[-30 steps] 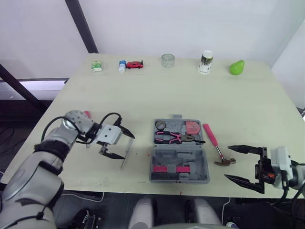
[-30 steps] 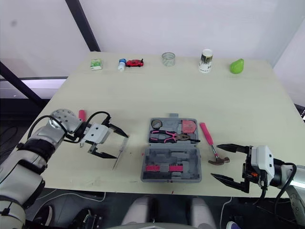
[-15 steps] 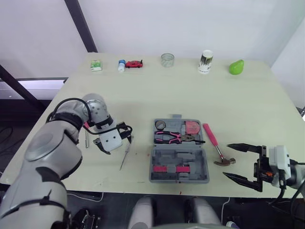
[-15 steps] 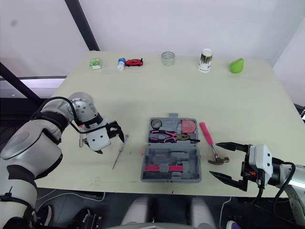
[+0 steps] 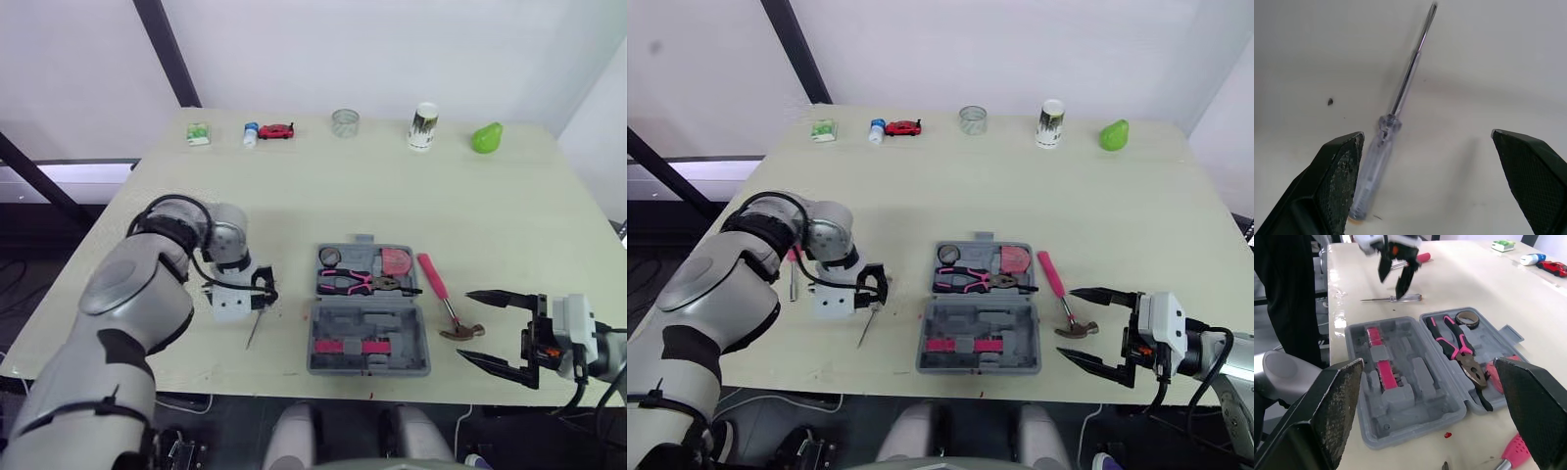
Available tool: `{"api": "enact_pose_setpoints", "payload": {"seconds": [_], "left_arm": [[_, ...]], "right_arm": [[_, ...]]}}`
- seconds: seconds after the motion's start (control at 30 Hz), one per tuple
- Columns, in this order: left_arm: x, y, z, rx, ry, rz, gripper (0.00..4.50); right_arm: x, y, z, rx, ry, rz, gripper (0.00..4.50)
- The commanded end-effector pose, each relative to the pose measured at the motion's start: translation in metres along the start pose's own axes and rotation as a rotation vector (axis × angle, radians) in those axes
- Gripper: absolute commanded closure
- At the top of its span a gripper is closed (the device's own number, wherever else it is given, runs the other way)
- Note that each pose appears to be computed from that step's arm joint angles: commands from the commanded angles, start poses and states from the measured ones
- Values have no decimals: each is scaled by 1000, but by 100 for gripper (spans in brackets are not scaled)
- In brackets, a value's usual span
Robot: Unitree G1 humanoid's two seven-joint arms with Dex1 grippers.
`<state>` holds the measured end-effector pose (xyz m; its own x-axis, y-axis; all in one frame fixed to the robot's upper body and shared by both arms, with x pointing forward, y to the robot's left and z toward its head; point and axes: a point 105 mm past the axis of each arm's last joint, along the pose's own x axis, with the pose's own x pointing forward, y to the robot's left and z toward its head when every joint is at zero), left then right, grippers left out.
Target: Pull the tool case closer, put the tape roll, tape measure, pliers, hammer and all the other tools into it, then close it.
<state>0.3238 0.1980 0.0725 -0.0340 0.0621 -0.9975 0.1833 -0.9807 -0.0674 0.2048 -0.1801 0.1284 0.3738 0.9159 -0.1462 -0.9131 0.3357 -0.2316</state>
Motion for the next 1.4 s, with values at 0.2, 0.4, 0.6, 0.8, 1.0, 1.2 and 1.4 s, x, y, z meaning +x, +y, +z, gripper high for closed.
{"api": "enact_pose_setpoints", "payload": {"seconds": [0.2, 0.4, 0.6, 0.8, 1.0, 1.2, 1.4], "left_arm": [[11, 6, -12, 154, 84, 34, 6], [19, 11, -2, 222, 19, 82, 90], [20, 19, 8, 252, -47, 108, 361], [25, 20, 25, 260, -152, 104, 446], [14, 21, 30, 211, -192, 150, 446], [-11, 21, 15, 124, -109, 227, 446], [-33, 2, 2, 11, -25, 264, 446]], "right_arm": [[4, 3, 8, -20, -23, 9, 0], [6, 2, 8, -25, -21, 13, 0], [9, 1, 8, -29, -21, 20, 0], [9, 1, 8, -32, -21, 23, 0], [10, 2, 8, -32, -21, 21, 0], [10, 2, 6, -31, -22, 20, 0], [11, 0, 6, -32, -26, 25, 0]]}}
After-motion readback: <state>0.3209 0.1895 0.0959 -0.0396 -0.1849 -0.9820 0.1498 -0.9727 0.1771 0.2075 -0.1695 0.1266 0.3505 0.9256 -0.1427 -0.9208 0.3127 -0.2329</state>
